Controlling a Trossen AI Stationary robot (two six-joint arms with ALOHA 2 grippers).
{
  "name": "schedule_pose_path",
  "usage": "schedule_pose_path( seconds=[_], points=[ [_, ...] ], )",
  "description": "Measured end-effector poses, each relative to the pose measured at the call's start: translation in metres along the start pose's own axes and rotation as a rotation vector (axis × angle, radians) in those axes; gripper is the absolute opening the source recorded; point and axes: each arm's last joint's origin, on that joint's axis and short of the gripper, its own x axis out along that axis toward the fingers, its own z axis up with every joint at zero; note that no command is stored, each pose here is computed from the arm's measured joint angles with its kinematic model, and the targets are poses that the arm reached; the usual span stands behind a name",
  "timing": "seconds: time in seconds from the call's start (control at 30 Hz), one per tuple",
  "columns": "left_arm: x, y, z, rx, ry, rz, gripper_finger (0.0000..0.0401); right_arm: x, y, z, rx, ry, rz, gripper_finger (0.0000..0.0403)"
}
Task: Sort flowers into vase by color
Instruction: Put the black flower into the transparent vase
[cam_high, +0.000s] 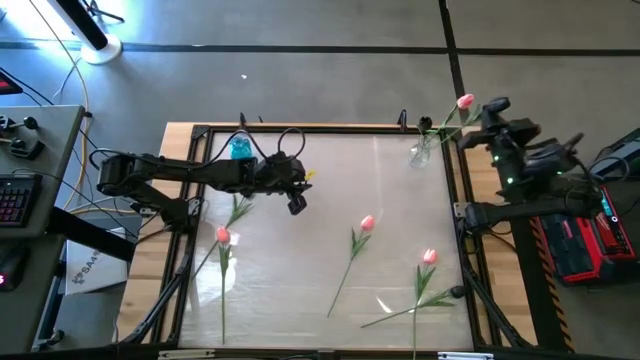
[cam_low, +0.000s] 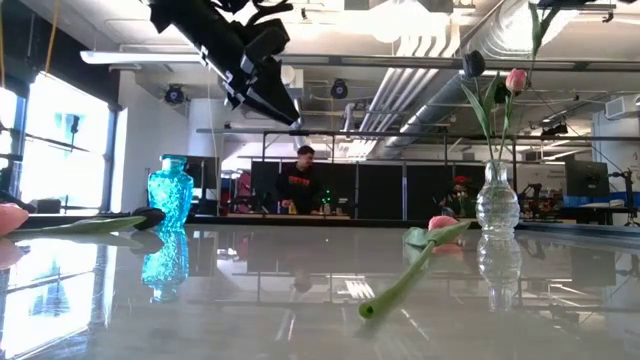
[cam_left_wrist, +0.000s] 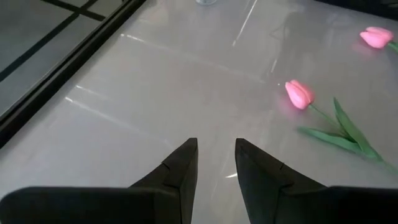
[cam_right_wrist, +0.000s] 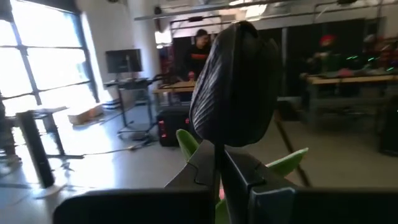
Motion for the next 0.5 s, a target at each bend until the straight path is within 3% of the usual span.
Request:
schedule_pose_path(
  seconds=[0.3, 0.5],
  points=[
    [0.009, 0.003, -0.001, -0.014, 0.006, 0.019, 0.0094, 0.0, -0.003, 0.007, 0.037, -0.015, -0.014, 0.0],
    [0.019, 0.001, -0.001, -0.033, -0.014, -0.008, 0.0094, 0.005, 0.011, 0.003, -0.031, -0.01, -0.055, 0.0]
  ],
)
